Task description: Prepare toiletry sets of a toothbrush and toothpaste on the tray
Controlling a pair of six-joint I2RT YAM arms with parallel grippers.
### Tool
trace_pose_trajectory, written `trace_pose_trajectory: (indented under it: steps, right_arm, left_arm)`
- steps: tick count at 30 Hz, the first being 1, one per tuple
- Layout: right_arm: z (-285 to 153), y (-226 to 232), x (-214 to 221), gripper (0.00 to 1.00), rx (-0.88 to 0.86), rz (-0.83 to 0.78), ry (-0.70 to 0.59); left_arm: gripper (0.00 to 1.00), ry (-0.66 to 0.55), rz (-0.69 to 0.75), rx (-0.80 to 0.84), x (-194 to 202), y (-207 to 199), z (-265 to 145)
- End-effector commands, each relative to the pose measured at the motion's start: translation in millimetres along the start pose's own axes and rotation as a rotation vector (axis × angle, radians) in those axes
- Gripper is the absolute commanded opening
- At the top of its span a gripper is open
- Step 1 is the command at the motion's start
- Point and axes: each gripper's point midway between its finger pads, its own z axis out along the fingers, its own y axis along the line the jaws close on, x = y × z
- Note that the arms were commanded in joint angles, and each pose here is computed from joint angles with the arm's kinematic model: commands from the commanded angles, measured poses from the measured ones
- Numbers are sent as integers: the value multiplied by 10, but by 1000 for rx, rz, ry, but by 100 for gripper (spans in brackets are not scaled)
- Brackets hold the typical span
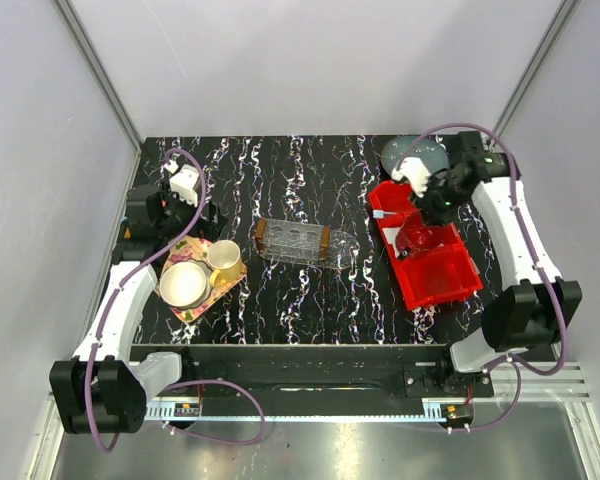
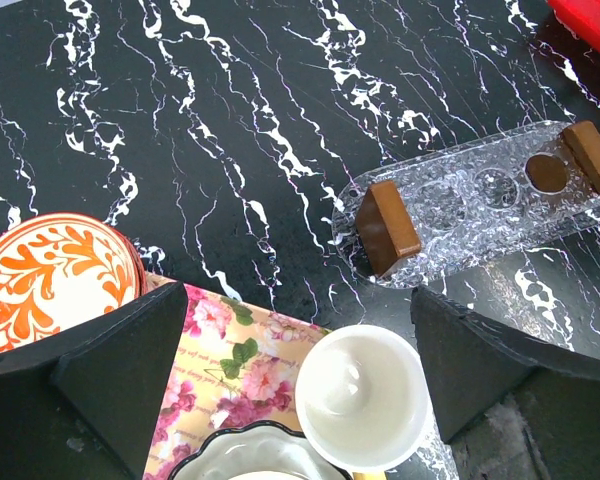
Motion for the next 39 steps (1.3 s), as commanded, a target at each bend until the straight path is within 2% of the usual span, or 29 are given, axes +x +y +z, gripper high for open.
trace_pose_trajectory:
  steps: [1,9,20,39]
  right_arm:
    - [87,100,-357,0,-71,-128,-49]
    - [649,185,-842,0,-158,-235,-28]
    - [1294,227,-1148,0,-189,-321,-28]
    - [1814,369,-1165,0,-227,-392,21]
  left_arm:
    - [99,-70,55,23,-284,-28,-22]
    - [99,-59,59,2,-249,14,-16]
    - [99,-53,79,-26,-195,49,-44]
    - [99,-38,75,-32,-135,69,-20]
